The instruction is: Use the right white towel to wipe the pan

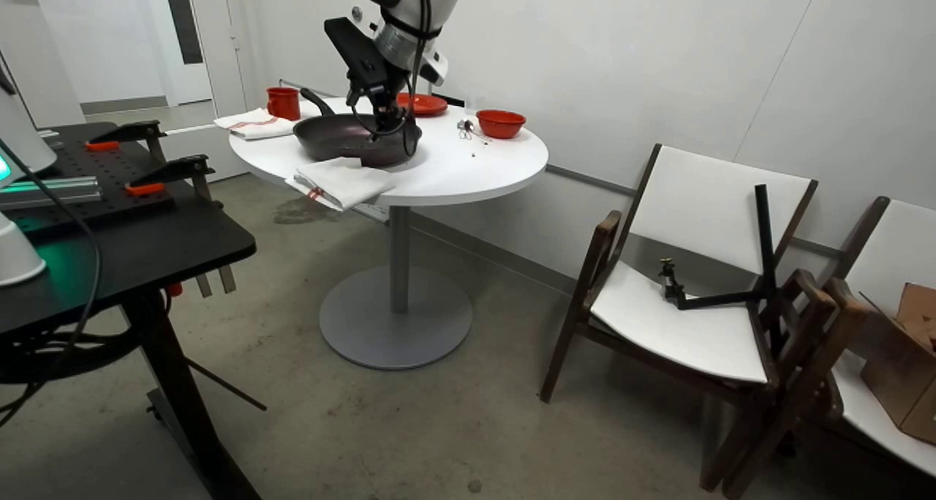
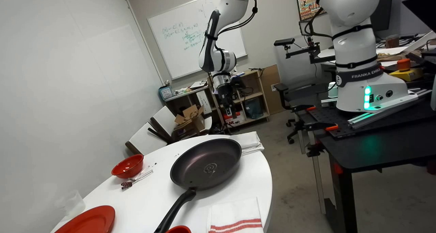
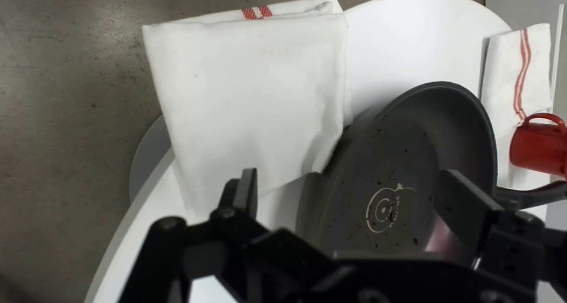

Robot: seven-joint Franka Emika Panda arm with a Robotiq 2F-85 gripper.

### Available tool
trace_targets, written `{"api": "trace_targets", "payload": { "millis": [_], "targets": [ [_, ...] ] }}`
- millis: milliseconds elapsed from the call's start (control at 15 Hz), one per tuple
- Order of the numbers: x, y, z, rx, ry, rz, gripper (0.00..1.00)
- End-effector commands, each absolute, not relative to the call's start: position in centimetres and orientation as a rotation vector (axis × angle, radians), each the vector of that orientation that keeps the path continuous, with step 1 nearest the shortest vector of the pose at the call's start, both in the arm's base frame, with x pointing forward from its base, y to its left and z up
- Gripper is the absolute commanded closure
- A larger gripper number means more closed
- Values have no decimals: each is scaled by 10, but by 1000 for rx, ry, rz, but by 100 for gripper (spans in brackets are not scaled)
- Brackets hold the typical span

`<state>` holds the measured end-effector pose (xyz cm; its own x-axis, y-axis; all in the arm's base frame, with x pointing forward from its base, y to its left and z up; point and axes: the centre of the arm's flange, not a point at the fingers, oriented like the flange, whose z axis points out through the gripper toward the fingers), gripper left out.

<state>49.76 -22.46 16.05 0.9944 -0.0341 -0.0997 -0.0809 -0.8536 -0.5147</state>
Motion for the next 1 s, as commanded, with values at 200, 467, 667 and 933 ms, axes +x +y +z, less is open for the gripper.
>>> {"api": "trace_targets", "payload": {
  "millis": [200,467,667,933],
  "targets": [
    [515,-243,121,-2582,85,197,0],
    [516,-254,102,-2582,98,235,0],
    [517,-256,88,-2575,101,270,0],
    [517,-253,72,-2566,89,316,0]
  ]
}}
